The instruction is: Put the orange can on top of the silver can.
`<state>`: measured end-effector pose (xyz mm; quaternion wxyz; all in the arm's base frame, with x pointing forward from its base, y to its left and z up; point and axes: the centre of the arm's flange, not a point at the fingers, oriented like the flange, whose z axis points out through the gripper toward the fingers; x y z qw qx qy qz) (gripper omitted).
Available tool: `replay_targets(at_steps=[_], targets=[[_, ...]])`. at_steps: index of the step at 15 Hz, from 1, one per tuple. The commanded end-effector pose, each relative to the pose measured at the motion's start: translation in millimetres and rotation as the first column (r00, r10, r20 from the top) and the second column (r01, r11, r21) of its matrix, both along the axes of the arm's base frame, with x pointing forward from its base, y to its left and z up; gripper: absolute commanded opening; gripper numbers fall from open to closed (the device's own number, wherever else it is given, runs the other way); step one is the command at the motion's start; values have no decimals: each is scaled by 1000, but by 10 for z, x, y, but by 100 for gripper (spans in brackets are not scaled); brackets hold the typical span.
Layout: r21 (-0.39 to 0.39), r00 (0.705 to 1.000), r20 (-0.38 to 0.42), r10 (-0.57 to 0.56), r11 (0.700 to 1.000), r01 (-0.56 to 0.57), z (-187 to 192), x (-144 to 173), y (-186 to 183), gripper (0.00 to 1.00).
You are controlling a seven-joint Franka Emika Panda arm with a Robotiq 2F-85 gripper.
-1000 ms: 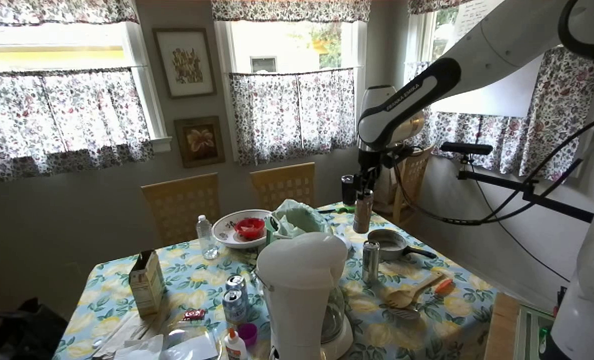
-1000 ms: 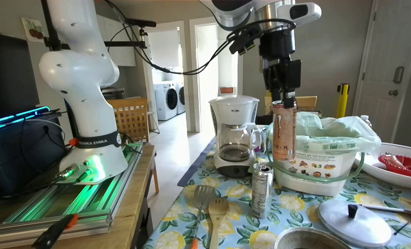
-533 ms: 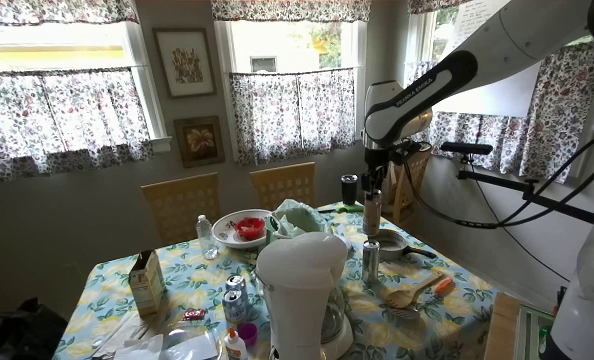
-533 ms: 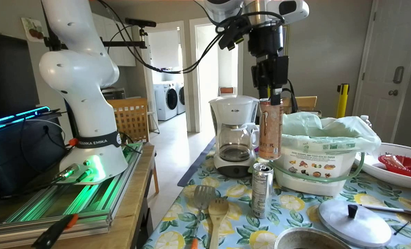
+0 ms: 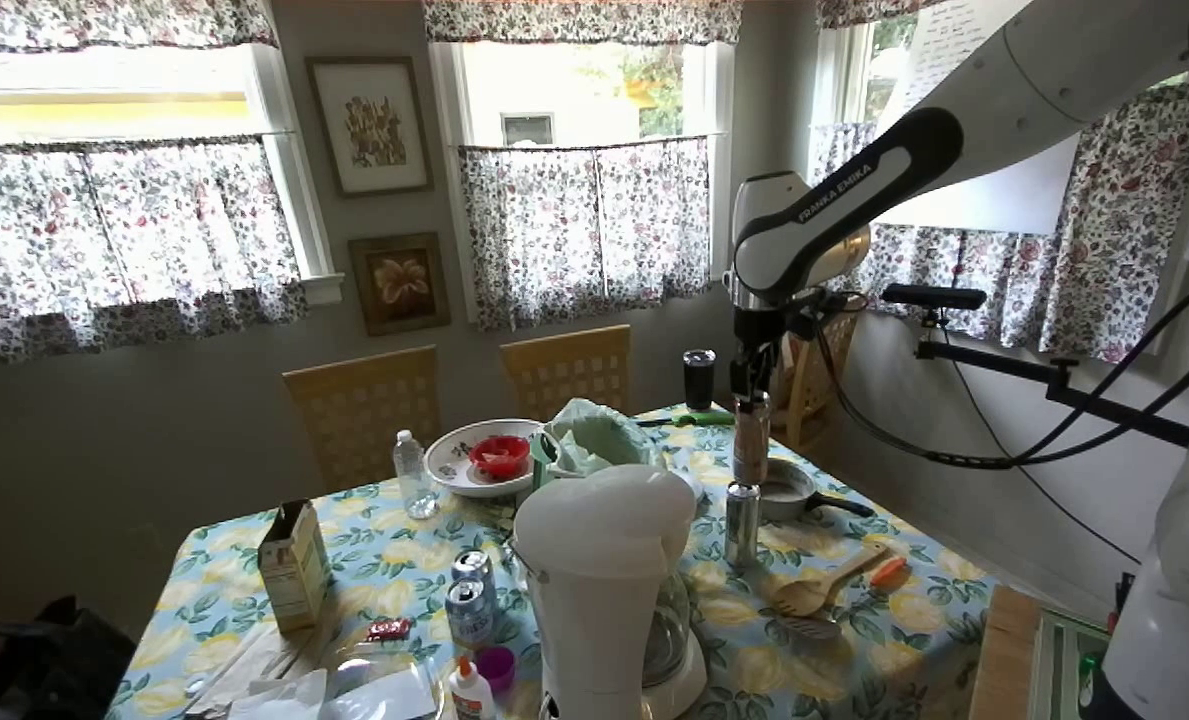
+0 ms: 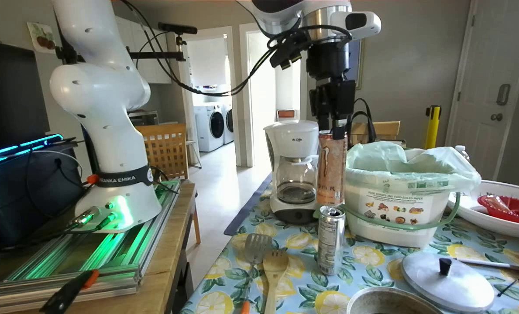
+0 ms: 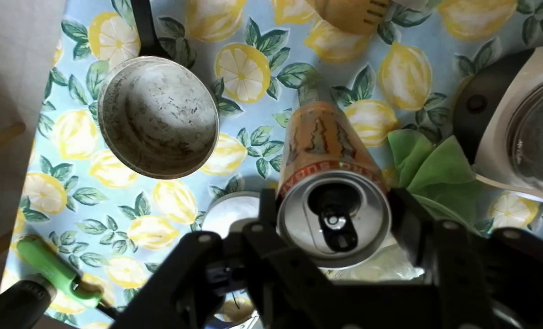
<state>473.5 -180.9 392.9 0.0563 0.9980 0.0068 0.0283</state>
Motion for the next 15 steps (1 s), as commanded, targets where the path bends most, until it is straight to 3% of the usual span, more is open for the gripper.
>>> replay_targets(at_steps=[1,15], targets=[[-7,999,14,29,1000,-29,-32,-64,26,38],[-18,999,30,31,999,-30,-154,3,34,38]])
